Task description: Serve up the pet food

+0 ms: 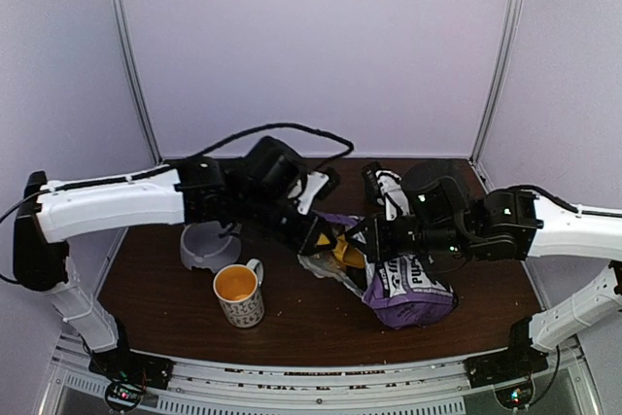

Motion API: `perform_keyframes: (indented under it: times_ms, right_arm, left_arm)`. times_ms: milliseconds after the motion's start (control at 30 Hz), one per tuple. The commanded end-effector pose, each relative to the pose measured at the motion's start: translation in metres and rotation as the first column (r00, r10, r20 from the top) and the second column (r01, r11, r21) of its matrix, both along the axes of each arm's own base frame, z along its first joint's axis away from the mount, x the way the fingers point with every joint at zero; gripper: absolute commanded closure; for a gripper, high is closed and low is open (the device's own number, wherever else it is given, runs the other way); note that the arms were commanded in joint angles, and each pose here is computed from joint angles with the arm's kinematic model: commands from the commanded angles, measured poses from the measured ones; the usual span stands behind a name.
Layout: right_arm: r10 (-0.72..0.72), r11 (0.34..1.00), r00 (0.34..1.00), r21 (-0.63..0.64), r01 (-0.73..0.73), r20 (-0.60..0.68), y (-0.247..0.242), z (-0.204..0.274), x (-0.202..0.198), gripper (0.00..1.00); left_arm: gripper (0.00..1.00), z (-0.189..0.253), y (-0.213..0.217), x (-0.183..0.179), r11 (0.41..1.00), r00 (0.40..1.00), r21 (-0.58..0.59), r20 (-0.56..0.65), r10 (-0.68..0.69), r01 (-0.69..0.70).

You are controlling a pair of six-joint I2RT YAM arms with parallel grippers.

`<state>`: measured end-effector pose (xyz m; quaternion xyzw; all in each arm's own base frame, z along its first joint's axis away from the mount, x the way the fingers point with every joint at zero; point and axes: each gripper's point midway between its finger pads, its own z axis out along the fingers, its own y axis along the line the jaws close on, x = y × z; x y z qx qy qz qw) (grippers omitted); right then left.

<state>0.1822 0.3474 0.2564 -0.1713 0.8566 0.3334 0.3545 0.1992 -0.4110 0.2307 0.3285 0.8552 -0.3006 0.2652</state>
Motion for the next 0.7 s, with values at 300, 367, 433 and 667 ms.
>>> perform_keyframes:
  times_ms: [300, 367, 433, 667]
  right_arm:
    - [-0.010, 1.000, 0.999, 0.025, 0.009, 0.031, -0.002, 0.008, -0.003, 1.00]
    - [-0.016, 1.000, 0.999, 0.024, 0.016, 0.035, -0.004, 0.009, -0.002, 1.00]
    - [-0.020, 0.999, 0.999, 0.038, 0.019, 0.039, -0.005, 0.012, -0.001, 1.00]
    - [-0.017, 0.995, 0.999, 0.103, 0.013, 0.030, -0.007, 0.021, -0.004, 1.00]
  left_arm:
    - [1.00, -0.072, -0.107, -0.039, 0.946, 0.962, -0.268, -0.155, -0.226, 0.179]
    - [1.00, -0.071, -0.111, -0.048, 0.922, 0.947, -0.327, -0.170, -0.274, 0.208]
    - [1.00, -0.066, -0.114, -0.054, 0.896, 0.935, -0.382, -0.173, -0.309, 0.226]
    - [1.00, -0.042, -0.118, -0.069, 0.806, 0.901, -0.538, -0.179, -0.395, 0.247]
